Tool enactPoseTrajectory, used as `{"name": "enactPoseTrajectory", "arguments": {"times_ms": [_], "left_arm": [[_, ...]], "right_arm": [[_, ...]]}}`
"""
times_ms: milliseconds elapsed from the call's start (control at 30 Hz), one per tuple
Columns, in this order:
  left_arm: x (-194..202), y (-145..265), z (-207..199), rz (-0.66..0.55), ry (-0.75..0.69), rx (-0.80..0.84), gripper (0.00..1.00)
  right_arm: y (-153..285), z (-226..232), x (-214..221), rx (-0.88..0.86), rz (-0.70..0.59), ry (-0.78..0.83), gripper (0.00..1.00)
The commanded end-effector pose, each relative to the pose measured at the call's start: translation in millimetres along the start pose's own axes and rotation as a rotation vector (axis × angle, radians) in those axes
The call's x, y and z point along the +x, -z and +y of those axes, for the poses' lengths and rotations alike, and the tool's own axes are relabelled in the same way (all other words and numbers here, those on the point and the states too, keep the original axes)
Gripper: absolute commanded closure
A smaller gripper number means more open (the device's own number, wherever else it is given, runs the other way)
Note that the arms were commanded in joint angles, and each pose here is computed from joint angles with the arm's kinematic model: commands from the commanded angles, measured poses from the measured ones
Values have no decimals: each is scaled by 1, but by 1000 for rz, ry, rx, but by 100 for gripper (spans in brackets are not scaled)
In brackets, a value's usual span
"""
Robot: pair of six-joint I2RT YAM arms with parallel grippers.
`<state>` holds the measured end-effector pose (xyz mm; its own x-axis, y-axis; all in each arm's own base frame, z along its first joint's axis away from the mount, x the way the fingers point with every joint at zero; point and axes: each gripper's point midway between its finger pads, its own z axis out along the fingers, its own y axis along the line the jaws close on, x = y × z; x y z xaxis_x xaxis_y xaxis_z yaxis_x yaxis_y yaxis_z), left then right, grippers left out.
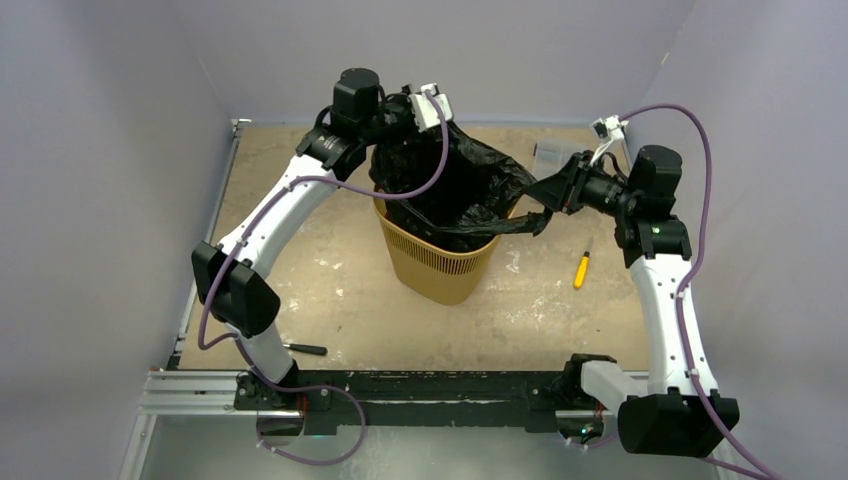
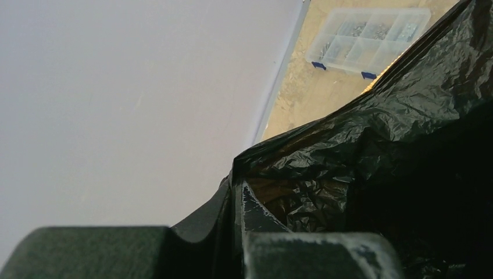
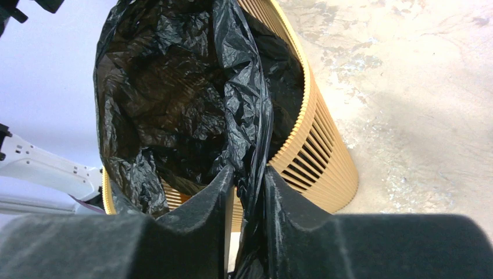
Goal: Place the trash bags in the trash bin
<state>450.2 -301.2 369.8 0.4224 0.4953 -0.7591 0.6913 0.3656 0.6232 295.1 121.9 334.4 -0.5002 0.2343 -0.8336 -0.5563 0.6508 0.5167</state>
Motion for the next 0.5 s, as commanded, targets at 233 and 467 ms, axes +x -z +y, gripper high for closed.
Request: {"name": "enactPoseTrajectory", "arguments": {"times_ms": [233, 467], "left_arm": [[-42, 16, 40, -93, 27, -155, 100], [-22, -4, 30, -45, 99, -103, 100]], "right_arm": [[6, -22, -49, 207, -160, 9, 92], [-3, -44, -60, 269, -166, 18, 91]]}}
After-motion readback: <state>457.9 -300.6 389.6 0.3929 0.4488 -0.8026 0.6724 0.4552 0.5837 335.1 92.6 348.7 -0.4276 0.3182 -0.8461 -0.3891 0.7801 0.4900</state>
